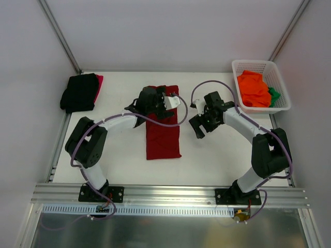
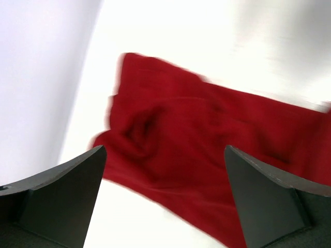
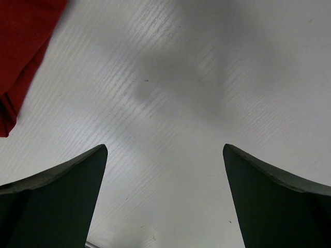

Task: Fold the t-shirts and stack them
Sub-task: Fold the tshirt

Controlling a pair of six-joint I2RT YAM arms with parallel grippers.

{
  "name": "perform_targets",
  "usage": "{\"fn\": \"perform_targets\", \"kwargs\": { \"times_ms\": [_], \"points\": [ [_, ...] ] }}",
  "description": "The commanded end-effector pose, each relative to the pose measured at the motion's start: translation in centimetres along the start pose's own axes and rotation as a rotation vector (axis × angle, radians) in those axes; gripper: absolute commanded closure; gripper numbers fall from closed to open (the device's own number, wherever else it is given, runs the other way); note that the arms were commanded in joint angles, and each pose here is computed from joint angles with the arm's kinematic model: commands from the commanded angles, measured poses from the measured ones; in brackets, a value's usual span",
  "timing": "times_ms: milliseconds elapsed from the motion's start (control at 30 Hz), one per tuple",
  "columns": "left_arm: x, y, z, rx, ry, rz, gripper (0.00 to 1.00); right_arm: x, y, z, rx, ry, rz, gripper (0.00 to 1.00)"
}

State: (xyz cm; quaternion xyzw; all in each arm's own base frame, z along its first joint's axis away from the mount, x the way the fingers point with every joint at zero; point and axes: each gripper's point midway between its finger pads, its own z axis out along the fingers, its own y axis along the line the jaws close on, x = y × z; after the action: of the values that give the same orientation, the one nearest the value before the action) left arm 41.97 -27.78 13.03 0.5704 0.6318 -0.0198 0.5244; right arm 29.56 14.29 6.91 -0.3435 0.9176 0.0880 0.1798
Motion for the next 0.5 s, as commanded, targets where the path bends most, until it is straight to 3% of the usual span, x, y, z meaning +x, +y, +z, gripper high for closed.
{"fn": "perform_targets", "kwargs": {
  "times_ms": [0,67,200,300,467],
  "points": [
    [0.2,7.5,-0.3,-0.183,0.014,-0.028,0.01,-1.0,0.4,-1.8,-0.002,-0.059,-0.006,0.01],
    [-0.1,8.7,-1.7,-0.147,0.005,-0.083,0.01,-1.0,0.6,-1.9,-0.009,-0.061,-0.009,0.01],
    [-3.5,1.5,-6.5,0.103,-0.108,-0.072,0.01,-1.1,1.1,-2.4,-0.032,-0.082,-0.026,0.01],
    [-2.4,-7.0,-9.8,0.292,-0.054,-0.054,0.01,-1.5,1.8,-3.0,-0.054,-0.104,-0.061,0.01],
    [-1.5,-13.0,-13.5,0.360,-0.079,0.042,0.01,-2.1,4.7,-2.1,0.056,-0.099,-0.308,0.01]
  ]
}}
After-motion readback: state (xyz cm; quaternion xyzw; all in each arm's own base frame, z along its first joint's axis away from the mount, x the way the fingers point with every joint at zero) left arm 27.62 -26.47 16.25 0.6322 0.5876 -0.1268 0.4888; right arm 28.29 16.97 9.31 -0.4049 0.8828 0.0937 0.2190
